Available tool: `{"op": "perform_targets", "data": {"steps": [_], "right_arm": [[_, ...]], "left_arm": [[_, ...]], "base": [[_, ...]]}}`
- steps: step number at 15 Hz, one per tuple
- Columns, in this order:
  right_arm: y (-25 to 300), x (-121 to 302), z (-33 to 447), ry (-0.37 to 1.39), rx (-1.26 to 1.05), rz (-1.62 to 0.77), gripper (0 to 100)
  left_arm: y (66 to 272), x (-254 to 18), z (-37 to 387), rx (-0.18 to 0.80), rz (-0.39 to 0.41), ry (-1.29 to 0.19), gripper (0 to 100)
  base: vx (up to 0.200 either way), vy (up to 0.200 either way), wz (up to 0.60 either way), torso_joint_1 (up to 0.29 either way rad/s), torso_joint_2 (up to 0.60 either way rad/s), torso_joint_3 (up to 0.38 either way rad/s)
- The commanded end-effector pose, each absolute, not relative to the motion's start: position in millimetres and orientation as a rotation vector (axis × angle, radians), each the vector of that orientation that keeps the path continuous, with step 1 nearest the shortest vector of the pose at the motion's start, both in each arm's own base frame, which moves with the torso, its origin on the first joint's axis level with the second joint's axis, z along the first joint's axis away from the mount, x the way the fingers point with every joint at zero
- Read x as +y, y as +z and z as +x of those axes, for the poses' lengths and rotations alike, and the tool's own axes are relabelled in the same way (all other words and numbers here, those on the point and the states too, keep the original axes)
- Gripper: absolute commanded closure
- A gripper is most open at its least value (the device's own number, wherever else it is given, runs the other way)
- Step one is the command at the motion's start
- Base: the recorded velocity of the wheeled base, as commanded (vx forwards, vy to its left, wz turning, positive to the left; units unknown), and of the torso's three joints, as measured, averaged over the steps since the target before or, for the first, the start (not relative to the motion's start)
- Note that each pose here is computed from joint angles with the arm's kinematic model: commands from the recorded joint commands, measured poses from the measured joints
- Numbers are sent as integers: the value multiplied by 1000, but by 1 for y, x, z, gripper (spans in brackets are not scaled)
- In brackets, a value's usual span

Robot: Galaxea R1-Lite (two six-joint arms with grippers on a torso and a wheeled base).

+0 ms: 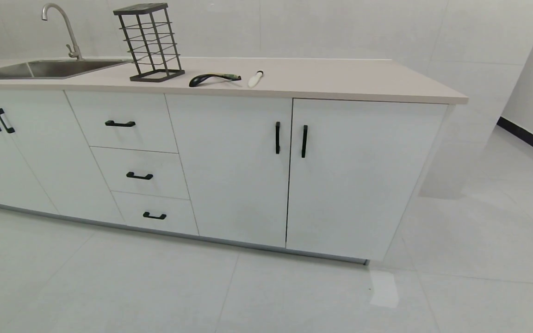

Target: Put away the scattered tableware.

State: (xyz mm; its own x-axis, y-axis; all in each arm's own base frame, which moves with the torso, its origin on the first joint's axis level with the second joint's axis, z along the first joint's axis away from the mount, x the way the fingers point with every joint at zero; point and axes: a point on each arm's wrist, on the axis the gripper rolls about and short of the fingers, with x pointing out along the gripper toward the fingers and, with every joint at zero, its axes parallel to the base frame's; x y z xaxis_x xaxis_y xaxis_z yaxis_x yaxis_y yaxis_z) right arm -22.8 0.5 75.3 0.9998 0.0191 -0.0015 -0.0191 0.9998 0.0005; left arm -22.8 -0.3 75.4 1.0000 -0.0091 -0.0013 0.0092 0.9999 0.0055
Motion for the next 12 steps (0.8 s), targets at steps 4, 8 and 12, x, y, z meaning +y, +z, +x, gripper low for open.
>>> {"op": "perform_targets", "data": {"steps": [4, 8, 12], "right_arm": [[75, 1, -23, 20, 3, 0, 100], [75, 1, -23, 20, 3, 0, 100], [75, 1, -23, 20, 3, 0, 100]], "left_arm": [[75, 0, -23, 0, 6, -8, 0], [75, 0, -23, 0, 6, -9, 0], [75, 0, -23, 2, 6, -9, 0]], "base": [[200, 0, 0, 5, 4, 0], [200, 150, 0, 4, 4, 4], [200, 200, 0, 0, 5, 6]]}}
